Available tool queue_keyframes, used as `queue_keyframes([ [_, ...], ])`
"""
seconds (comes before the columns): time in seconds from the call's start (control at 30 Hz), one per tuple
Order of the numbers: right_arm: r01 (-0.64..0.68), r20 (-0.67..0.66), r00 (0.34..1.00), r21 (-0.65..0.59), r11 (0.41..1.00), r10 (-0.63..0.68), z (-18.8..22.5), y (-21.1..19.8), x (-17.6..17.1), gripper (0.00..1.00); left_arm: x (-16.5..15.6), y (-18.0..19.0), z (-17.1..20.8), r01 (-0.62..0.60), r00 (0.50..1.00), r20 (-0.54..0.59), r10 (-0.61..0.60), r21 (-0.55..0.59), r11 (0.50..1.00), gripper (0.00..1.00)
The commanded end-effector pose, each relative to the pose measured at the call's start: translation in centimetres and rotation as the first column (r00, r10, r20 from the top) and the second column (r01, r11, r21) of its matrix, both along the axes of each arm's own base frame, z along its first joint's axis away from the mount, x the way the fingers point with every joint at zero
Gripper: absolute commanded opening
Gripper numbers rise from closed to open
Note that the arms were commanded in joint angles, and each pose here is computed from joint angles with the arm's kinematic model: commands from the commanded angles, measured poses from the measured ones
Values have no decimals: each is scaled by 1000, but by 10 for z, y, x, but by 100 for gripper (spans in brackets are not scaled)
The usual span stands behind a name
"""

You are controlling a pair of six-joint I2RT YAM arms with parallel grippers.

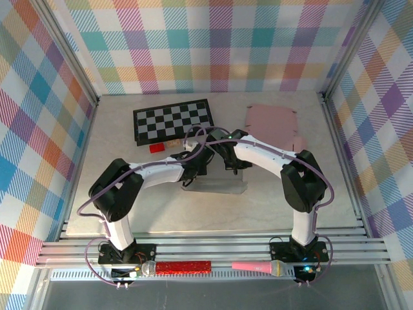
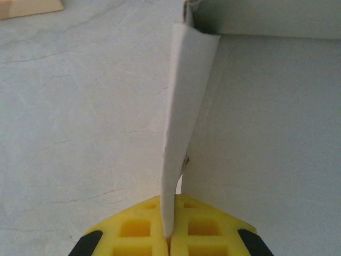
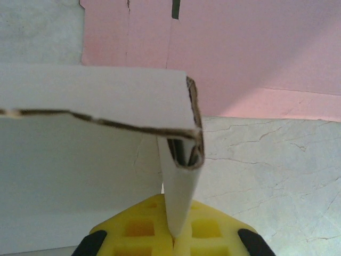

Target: Fold the paper box

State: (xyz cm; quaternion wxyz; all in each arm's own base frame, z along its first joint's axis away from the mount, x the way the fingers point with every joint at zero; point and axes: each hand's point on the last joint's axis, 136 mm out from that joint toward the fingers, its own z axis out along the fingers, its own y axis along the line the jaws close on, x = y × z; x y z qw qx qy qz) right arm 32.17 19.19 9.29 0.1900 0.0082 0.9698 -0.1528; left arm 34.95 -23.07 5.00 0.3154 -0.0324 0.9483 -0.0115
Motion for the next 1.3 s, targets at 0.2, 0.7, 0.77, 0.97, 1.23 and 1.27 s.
queue_keyframes([
  [0.2,15,-39,999,-43,999,-17,3,-8,-7,0,-16,36,-9,-118,992,-15,124,199,973,1],
  [0.7,-3,-29,1000,-34,999,2,3,-5,-4,0,6,3,21,139,986,-72,-153,-173,975,53],
  [0.77,-1,-30,1000,-34,999,0,3,-5,-4,0,4,1,16,152,981,-91,-169,-176,973,51],
  [0.97,-1,-29,1000,-34,999,0,3,-4,-2,0,4,6,4,136,982,-111,-152,-142,981,44],
  [1.23,10,-32,999,-34,999,-11,3,-2,0,0,2,16,-5,113,989,-95,-117,-53,992,0],
  [1.27,10,-34,999,-33,999,-12,3,-1,0,0,2,15,-3,115,989,-86,-119,-44,992,0],
])
